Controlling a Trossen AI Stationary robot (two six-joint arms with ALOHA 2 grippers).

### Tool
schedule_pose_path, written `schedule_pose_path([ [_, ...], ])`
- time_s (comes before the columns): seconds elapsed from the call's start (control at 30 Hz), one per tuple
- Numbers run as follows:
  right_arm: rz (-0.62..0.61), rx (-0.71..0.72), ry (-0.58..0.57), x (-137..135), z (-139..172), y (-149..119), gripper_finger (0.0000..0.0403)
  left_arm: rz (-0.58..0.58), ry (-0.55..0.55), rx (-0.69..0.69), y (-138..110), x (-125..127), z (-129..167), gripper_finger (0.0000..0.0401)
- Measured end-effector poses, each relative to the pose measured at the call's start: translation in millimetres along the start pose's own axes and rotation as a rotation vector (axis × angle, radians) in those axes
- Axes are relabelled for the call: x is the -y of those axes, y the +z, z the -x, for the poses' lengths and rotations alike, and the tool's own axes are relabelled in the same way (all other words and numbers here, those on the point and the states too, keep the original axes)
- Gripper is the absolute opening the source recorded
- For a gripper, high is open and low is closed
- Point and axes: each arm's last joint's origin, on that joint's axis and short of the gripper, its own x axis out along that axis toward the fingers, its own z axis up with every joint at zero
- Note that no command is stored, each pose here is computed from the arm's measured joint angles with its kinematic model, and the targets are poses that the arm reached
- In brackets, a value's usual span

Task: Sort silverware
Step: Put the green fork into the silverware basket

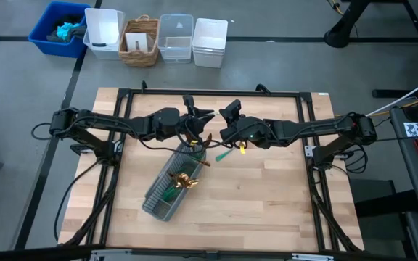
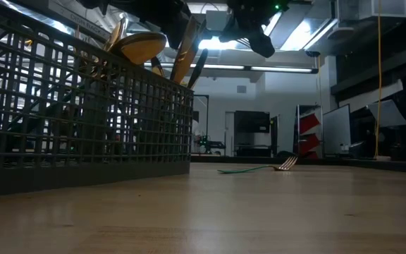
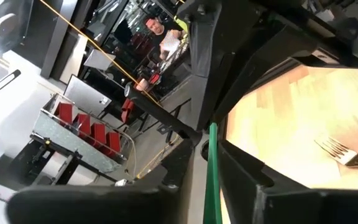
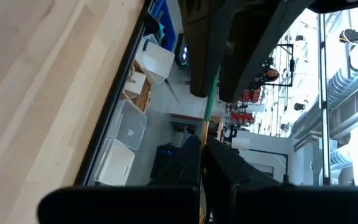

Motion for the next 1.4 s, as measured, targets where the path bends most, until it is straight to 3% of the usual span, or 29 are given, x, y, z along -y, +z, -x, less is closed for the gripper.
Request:
schedule_pose_path([
  [0.23, 0.002, 0.000, 0.000, 0.1, -0.1, 0.0, 0.0012, -0.048, -0.006, 0.003, 0.1, 0.4, 0.0, 0.0010],
  [0.63, 0.004, 0.001, 0.000, 0.0, 0.0, 0.0, 0.0024, -0.031, -0.005, 0.004, 0.1, 0.3, 0.0, 0.0004],
  [0.8, -0.007, 0.004, -0.002, 0.3, 0.3, 0.5, 0.0057, 0.014, 0.000, 0.000, 0.0, 0.3, -0.1, 0.0002],
  [1.0, -0.132, -0.048, -0.066, 5.7, 0.5, 0.1, 0.0099, 0.067, 0.008, -0.005, 0.9, -4.2, 4.1, 0.0002],
  [1.13, -0.191, -0.137, -0.119, 9.1, 1.9, -2.8, 0.0105, 0.116, -0.004, -0.052, -0.9, -10.1, 13.8, 0.0001],
  [1.4, -0.241, -0.153, -0.105, 16.5, 15.8, -14.5, 0.0106, 0.310, -0.030, -0.124, -4.0, -34.7, 52.8, 0.0001],
])
